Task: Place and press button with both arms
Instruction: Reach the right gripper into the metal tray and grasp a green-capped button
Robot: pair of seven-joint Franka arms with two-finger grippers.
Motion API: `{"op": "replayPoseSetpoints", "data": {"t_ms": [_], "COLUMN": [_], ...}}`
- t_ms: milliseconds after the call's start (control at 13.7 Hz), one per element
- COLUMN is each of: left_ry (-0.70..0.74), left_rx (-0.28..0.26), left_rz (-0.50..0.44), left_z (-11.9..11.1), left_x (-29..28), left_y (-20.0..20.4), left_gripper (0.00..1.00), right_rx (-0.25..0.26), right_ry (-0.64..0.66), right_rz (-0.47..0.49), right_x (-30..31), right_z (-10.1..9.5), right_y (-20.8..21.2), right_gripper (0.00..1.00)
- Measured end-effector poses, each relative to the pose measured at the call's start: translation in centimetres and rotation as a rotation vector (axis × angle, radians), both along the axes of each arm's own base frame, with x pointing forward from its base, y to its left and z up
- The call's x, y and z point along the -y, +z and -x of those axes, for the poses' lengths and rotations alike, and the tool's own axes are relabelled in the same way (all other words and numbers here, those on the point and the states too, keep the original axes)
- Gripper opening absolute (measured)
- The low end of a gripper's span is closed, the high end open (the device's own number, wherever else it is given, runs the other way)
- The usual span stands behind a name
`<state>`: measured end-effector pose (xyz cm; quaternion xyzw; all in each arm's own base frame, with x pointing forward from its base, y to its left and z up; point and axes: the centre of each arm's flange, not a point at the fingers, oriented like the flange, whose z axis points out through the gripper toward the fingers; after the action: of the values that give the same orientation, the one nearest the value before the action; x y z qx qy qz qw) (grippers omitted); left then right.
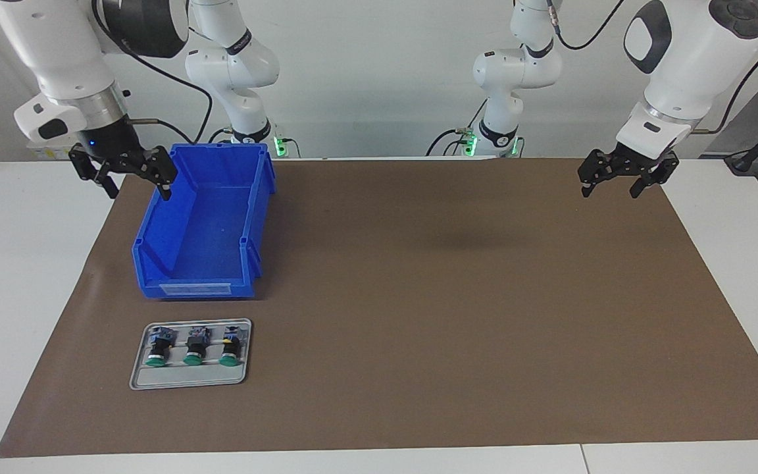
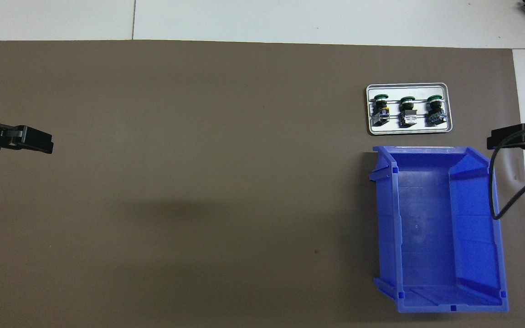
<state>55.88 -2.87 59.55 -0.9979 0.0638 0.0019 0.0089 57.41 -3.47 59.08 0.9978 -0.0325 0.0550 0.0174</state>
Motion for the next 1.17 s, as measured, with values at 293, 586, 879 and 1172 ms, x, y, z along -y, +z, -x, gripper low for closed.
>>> {"op": "replayPoseSetpoints", "data": {"t_ms": [293, 586, 879, 1172], "left_ry": [0.0, 0.0, 0.0, 0.0], "left_rx": [0.0, 0.0, 0.0, 0.0], "left_rz": [0.0, 0.0, 0.0, 0.0], "left_z": [0.0, 0.0, 0.0, 0.0], "left_x": [0.0, 0.0, 0.0, 0.0], "left_y": [0.0, 0.0, 0.0, 0.0], "left_gripper": [1.0, 1.0, 1.0, 1.0], "right_rx": [0.058, 0.115, 0.127, 0.114], "right_ry": [0.007, 0.0, 0.006, 0.01], "right_rz": [0.01, -0.019, -0.012, -0.008], "right_x": [0.0, -0.7, -1.0, -1.2], "right_z": [-6.8, -10.8, -12.2, -12.5], "right_y": [-9.7, -18.3, -23.7, -27.5], "right_gripper": [1.0, 1.0, 1.0, 0.99]}}
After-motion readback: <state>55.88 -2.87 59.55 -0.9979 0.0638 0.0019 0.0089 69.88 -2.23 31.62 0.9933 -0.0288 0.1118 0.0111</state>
